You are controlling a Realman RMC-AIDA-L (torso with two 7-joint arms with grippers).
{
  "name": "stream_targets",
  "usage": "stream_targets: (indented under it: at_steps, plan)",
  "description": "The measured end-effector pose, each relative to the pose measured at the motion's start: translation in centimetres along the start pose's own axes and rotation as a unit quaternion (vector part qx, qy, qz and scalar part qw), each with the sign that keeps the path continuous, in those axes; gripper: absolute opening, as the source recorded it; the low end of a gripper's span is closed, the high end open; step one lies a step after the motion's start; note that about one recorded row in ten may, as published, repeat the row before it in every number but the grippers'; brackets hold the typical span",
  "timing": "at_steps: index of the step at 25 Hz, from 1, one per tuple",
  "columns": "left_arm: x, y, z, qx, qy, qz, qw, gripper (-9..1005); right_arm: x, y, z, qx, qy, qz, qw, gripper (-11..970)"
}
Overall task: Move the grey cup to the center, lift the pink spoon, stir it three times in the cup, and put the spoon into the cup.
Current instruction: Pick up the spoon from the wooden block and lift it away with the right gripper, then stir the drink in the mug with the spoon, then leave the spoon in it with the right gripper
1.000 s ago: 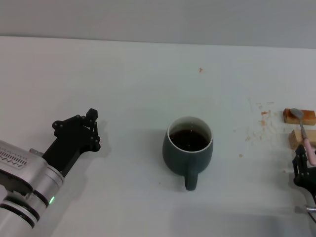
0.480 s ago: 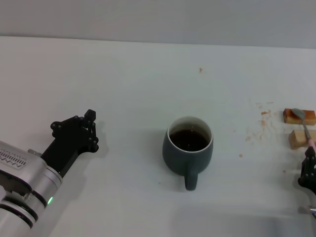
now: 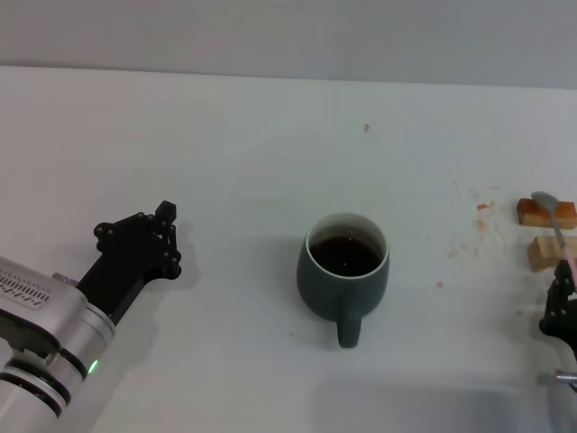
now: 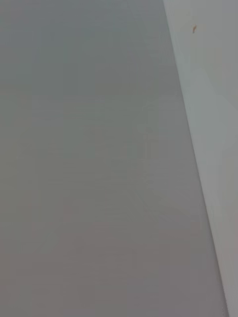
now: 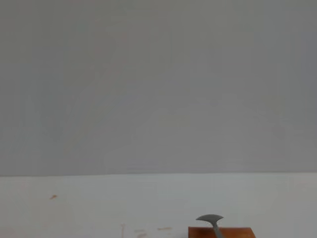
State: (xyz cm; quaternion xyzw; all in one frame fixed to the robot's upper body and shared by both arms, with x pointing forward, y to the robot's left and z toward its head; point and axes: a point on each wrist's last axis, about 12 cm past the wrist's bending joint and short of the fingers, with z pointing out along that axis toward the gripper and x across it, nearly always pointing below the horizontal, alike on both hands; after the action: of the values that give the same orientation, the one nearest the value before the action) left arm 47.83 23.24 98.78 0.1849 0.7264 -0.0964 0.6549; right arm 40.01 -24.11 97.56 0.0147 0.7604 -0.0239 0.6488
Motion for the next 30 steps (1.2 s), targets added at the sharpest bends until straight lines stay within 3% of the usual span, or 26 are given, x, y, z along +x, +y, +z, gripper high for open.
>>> stream_targets:
  at_steps: [8, 13, 20, 27, 30]
  plan:
    - [0.0, 0.0, 0.0, 0.000, 0.001, 0.000, 1.000, -2, -1.6, 0.7, 0.2, 0.004, -0.005, -0.029, 1.000, 68]
    - [0.1, 0.0, -0.1, -0.001, 0.002, 0.000, 1.000, -2, -3.9, 0.4, 0.6, 0.006, -0.004, -0.029, 1.000, 68]
    - [0.1, 0.2, -0.1, -0.001, 0.003, 0.003, 1.000, -2, -8.9, -0.4, 2.0, -0.003, 0.042, -0.027, 0.999, 67]
    - [0.1, 0.3, 0.0, -0.003, 0.004, 0.004, 1.000, -2, -14.9, -0.2, 4.7, 0.001, 0.102, -0.112, 0.988, 67]
    - [0.2, 0.5, 0.1, -0.006, 0.008, 0.005, 1.000, -2, -17.8, -0.4, 6.2, -0.017, 0.105, -0.124, 0.986, 67]
